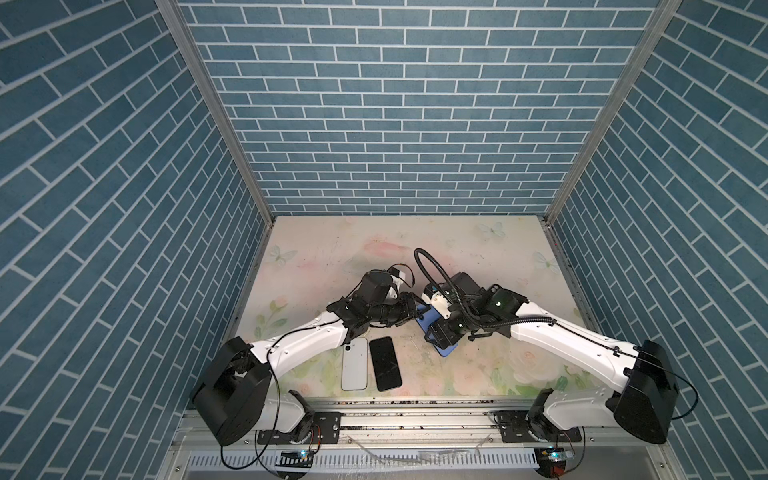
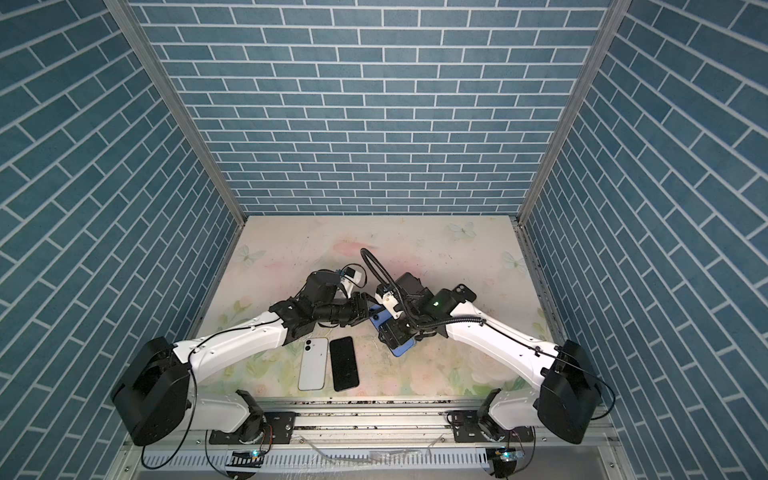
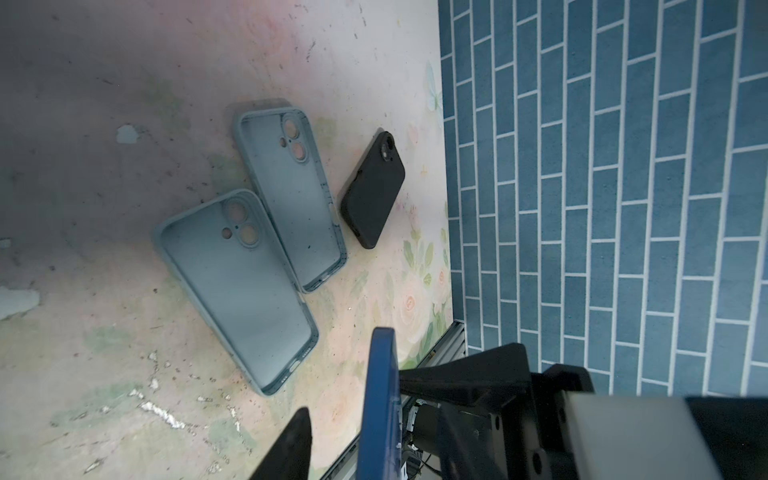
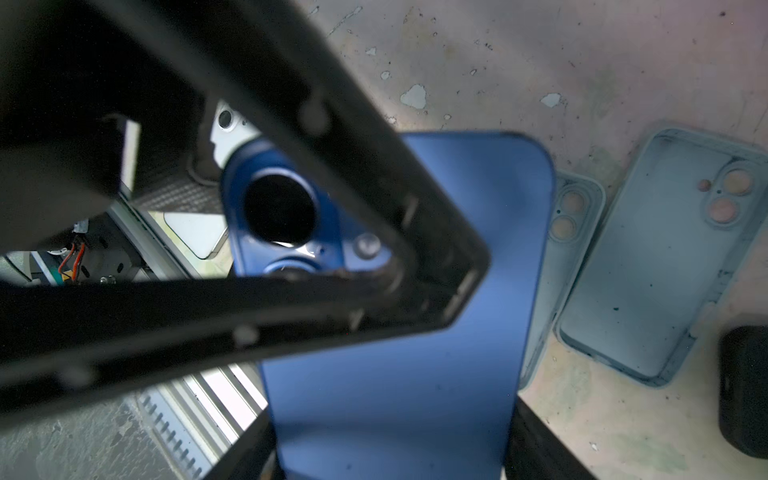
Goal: Put the phone into the phone case
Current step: 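Grasp the blue phone's edge with the left gripper and lift it together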
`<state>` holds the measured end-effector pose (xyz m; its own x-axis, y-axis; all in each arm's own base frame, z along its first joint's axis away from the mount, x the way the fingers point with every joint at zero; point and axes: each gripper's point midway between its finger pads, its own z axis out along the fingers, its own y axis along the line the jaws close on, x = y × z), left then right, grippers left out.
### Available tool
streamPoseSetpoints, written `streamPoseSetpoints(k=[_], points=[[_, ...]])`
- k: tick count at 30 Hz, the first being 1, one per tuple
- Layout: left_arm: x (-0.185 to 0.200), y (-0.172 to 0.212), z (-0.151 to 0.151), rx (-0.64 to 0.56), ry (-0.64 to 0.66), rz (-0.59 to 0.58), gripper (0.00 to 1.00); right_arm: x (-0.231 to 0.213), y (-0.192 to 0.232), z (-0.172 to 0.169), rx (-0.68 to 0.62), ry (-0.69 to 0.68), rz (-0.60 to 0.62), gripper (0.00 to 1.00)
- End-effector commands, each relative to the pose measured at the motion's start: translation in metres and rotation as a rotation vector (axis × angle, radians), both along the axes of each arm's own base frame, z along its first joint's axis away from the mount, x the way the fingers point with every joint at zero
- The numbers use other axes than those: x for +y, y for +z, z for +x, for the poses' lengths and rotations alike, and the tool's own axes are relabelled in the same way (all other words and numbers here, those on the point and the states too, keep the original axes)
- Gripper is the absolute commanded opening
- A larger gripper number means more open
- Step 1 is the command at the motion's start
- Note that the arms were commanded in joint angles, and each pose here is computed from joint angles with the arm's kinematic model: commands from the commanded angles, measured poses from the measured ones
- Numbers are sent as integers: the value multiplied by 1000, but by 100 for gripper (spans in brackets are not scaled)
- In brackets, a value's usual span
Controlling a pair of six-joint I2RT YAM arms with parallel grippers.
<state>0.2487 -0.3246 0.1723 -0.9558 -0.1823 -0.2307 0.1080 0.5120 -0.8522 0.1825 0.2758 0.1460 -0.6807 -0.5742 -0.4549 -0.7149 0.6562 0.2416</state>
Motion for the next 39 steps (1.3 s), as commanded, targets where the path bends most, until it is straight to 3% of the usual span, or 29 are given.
streamPoseSetpoints(k=[1,9,11,15,21,26,31,35,39], points=[[-9,18,6,-46,5,-48,36,-4,12,-2,-15,-29,26,57],[-19,21,0,-47,-11,-85,10,-8,22,4,-49,-66,29,58],[-20,27,0,-60,-13,-100,1,-9,24,5,-55,-71,28,63],[-11,45,5,-118,8,-97,0,-13,33,4,-85,-85,47,86],[21,74,31,-186,90,-136,0,-24,67,5,-118,-158,164,89],[59,125,52,-314,209,-246,0,-28,107,4,-48,-243,407,84],[73,187,48,-481,239,-400,0,-23,161,12,101,-276,801,74],[79,213,43,-517,270,-532,0,-21,199,24,178,-262,1075,68],[85,223,42,-525,296,-617,0,-17,214,31,214,-239,1181,63]])
